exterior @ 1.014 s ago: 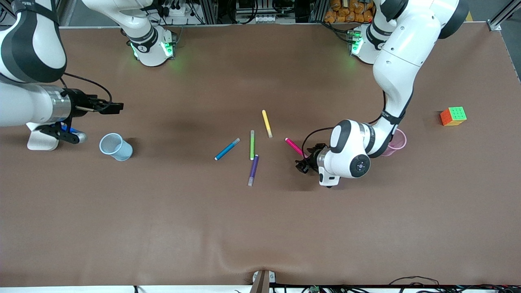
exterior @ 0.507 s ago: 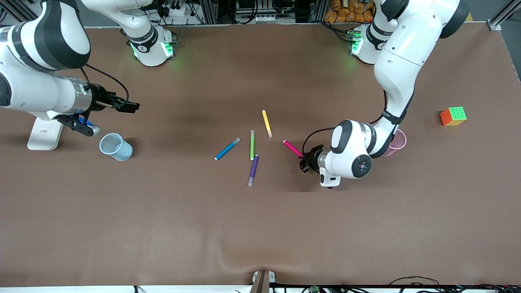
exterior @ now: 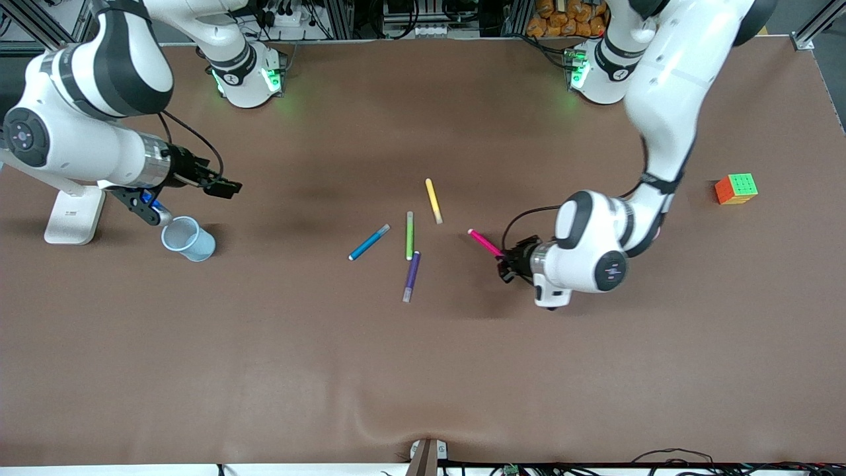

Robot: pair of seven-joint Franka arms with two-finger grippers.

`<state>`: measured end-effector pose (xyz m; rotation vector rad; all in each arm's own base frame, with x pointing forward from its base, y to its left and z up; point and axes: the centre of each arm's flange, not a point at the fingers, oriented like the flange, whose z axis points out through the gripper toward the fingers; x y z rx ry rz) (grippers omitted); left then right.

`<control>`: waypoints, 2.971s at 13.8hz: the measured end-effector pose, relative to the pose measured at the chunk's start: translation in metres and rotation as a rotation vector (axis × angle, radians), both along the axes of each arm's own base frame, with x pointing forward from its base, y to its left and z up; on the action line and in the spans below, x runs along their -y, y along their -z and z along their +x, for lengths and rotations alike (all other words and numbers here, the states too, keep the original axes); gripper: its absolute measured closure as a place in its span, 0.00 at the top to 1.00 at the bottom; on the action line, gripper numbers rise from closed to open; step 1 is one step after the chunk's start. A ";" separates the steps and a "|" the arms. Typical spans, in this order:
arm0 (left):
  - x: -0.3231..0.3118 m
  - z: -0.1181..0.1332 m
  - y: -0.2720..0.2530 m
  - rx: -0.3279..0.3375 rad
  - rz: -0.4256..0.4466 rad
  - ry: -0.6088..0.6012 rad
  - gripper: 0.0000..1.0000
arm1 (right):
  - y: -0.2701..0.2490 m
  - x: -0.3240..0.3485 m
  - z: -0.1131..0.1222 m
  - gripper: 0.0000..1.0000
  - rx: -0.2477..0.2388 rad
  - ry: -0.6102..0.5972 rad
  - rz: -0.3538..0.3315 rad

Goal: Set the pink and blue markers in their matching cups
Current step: 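Carry the pink marker to the pink cup while the right gripper reaches the blue marker, then drop the pink marker into the pink cup while the right gripper lifts the blue marker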

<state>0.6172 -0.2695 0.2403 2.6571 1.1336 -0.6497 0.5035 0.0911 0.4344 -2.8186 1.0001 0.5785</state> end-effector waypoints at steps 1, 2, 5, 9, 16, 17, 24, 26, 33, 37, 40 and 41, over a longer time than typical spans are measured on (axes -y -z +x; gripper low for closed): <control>-0.013 0.006 -0.025 0.022 0.015 0.007 0.18 | 0.002 -0.010 0.000 1.00 0.006 0.031 -0.016; -0.027 0.010 -0.048 0.040 0.038 0.019 0.18 | 0.004 -0.021 -0.001 1.00 0.014 0.055 -0.030; -0.055 0.014 -0.100 0.068 0.135 0.085 0.18 | 0.016 -0.056 -0.005 1.00 0.051 0.101 -0.056; -0.069 0.008 -0.153 0.136 0.266 0.191 0.18 | 0.059 -0.120 -0.020 1.00 0.104 0.113 -0.074; -0.186 0.024 -0.200 0.210 0.261 0.297 0.18 | 0.167 -0.202 -0.022 1.00 0.236 0.232 -0.021; -0.204 0.025 -0.205 0.221 0.278 0.318 0.18 | 0.185 -0.215 -0.027 1.00 0.241 0.244 -0.013; -0.232 0.018 -0.188 0.314 0.384 0.372 0.18 | 0.237 -0.266 -0.044 1.00 0.210 0.334 -0.005; -0.246 0.007 -0.172 0.369 0.392 0.357 0.18 | 0.237 -0.280 -0.034 0.94 0.197 0.382 0.004; -0.252 -0.056 -0.124 0.397 0.393 0.388 0.18 | 0.260 -0.280 -0.029 0.61 0.153 0.393 -0.021; -0.258 -0.076 -0.107 0.408 0.394 0.381 0.18 | 0.261 -0.281 -0.028 0.33 0.152 0.392 -0.020; -0.259 -0.079 -0.099 0.429 0.391 0.379 0.18 | 0.259 -0.283 -0.027 0.16 0.148 0.387 -0.022; -0.259 -0.080 -0.098 0.427 0.390 0.379 0.18 | 0.259 -0.283 -0.027 0.16 0.134 0.381 -0.031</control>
